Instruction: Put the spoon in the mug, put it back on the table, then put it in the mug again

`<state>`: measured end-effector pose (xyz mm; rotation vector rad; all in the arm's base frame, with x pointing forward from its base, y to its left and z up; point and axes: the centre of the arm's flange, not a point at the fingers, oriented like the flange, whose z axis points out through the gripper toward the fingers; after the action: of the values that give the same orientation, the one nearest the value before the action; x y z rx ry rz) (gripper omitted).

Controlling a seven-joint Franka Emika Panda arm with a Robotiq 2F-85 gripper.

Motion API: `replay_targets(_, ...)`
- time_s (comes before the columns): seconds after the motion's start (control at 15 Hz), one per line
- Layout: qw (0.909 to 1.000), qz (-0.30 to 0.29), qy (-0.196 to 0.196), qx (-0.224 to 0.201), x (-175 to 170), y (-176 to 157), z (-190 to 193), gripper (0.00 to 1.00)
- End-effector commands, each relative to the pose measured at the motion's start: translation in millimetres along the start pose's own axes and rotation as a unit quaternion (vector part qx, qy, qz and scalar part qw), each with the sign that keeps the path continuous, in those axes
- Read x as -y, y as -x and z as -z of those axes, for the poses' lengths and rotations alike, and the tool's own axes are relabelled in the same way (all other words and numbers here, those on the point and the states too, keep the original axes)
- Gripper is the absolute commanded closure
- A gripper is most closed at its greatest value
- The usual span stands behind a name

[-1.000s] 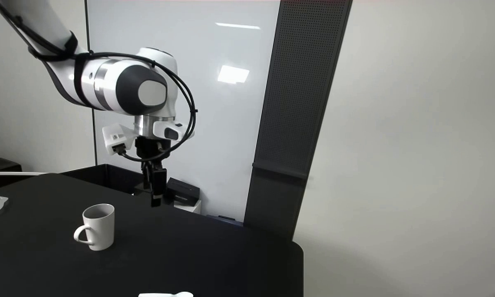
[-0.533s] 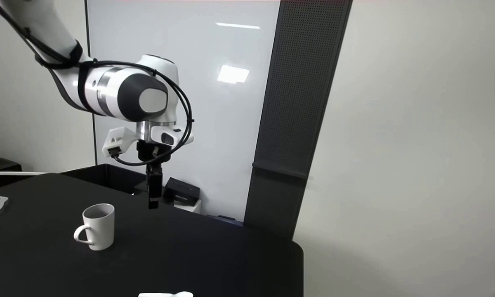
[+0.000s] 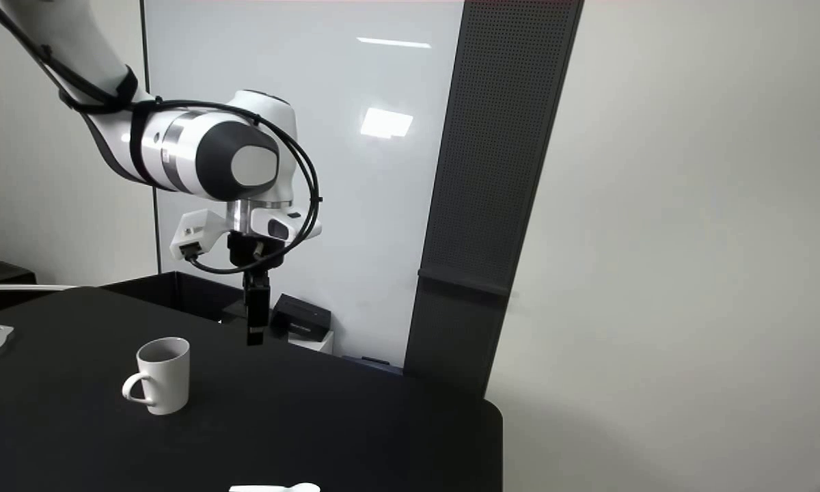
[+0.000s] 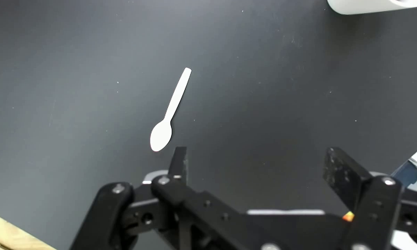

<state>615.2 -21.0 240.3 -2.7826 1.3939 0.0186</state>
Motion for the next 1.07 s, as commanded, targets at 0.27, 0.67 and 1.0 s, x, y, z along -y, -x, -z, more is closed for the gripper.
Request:
replay_targets(0.27,0.9986,-0.052,0.000,-0.011,0.6,-9.3,-7.4,0.00)
replay_targets(0.67,0.9908,-0.135,0.014,-0.006,-11.0,-25.2,-41.2,0.00)
replay_targets(1.0,0.9876,-0.155,0.008,-0.023,-16.6,-25.1,-75.2,0.00)
